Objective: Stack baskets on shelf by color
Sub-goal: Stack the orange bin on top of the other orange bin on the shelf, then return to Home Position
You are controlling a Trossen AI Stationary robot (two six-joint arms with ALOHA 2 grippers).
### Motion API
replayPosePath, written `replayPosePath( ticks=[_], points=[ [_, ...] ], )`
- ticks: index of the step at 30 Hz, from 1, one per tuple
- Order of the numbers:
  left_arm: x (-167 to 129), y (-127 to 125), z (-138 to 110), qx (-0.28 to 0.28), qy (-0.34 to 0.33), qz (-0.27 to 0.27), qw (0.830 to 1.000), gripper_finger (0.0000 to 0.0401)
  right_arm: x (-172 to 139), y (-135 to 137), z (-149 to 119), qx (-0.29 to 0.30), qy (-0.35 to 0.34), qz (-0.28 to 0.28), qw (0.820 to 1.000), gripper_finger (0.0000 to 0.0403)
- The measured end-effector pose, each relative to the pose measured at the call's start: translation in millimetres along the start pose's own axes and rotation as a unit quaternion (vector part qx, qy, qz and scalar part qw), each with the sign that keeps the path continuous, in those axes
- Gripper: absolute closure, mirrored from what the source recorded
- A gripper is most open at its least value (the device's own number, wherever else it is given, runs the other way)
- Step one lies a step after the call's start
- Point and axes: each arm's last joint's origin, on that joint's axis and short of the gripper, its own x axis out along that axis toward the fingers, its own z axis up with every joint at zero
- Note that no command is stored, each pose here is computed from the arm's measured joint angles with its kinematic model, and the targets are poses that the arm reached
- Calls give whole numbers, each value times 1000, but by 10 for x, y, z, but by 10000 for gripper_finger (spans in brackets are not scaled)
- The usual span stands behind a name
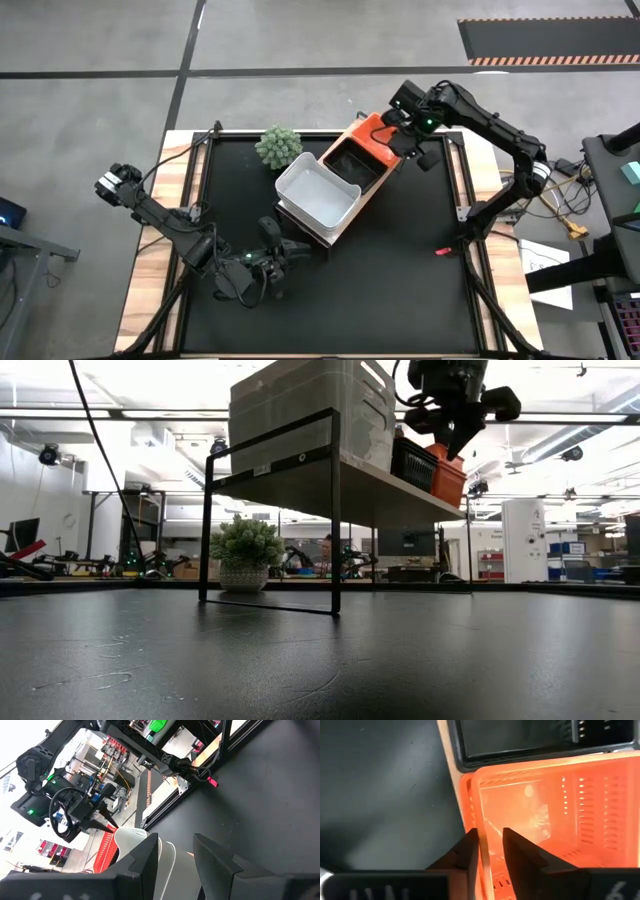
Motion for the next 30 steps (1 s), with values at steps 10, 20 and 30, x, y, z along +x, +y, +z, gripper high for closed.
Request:
replayPosePath(
  ticks=[10, 20, 30],
  points=[
    [5, -26, -28, 10, 4, -2, 1000, 294, -51, -8, 31, 45, -10, -29, 999, 274],
    [35, 21, -52, 13, 12, 9, 1000, 294, -190, 123, 128, 106, -5, -55, 993, 273],
    [-141, 128, -340, 7, 9, 11, 1000, 294, -367, 585, 604, 265, -134, 2, 955, 315]
  ],
)
